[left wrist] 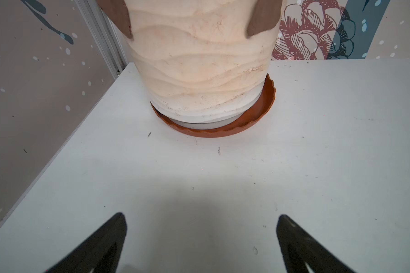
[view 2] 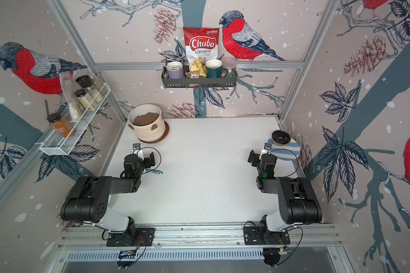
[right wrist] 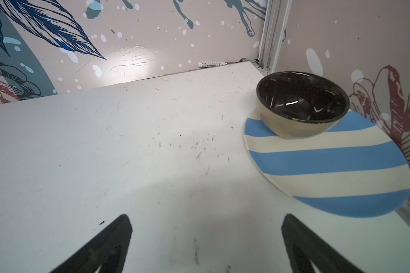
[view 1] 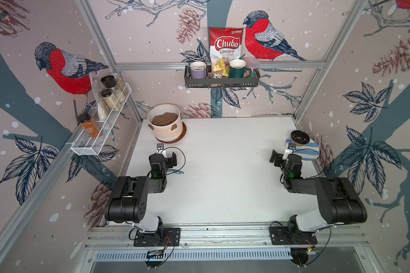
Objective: Scrub the dried mud off the ceramic pot
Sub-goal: Pick up the brush from the center of the board.
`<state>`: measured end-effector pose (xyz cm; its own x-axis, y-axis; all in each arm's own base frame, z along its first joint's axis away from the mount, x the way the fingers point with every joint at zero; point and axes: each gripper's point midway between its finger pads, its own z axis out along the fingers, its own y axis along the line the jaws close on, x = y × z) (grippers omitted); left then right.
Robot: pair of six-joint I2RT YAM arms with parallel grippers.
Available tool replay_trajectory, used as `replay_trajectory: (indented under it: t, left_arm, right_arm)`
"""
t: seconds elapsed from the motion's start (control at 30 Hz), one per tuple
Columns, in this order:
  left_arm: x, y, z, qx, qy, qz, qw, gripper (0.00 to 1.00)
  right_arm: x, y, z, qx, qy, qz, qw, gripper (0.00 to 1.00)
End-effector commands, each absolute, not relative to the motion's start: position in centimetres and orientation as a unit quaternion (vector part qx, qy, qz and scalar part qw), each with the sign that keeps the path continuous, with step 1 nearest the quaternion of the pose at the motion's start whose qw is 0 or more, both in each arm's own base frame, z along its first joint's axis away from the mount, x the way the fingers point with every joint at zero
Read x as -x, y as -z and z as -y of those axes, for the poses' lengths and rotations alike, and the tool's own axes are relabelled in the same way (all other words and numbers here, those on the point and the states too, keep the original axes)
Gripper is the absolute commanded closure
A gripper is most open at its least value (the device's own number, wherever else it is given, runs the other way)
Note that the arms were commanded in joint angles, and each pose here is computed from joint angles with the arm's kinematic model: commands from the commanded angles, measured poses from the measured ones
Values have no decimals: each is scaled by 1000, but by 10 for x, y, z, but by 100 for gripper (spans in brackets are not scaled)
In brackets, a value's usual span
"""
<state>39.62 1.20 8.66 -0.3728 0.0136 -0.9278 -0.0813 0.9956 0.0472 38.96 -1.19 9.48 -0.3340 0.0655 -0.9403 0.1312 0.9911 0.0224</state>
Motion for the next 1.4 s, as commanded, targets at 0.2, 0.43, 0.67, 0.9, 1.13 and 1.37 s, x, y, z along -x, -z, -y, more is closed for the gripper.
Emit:
replay_trajectory:
  t: [0.2, 0.43, 0.67, 0.9, 1.13, 1.37]
  left_arm:
    - [-397, -92, -13, 20, -43, -821, 569, 2]
    - [-398, -92, -12, 20, -43, -821, 569, 2]
    - [-397, -92, -13, 21, -43, -821, 569, 2]
    - [-395, -93, -12, 17, 1, -814, 581, 2]
    - [-395, -92, -12, 17, -6, -816, 578, 2]
    - [-395, -92, -12, 16, -6, -816, 577, 2]
  right_arm:
    - [-391, -97, 11, -59, 19, -814, 577, 0]
    - [-391, -97, 11, -59, 20, -814, 577, 0]
    - [-391, -97, 11, -59, 19, -815, 577, 0]
    - [-391, -97, 11, -59, 17, -815, 577, 0]
    - [-391, -97, 12, -58, 12, -815, 576, 0]
    - [-391, -96, 11, -57, 11, -816, 575, 0]
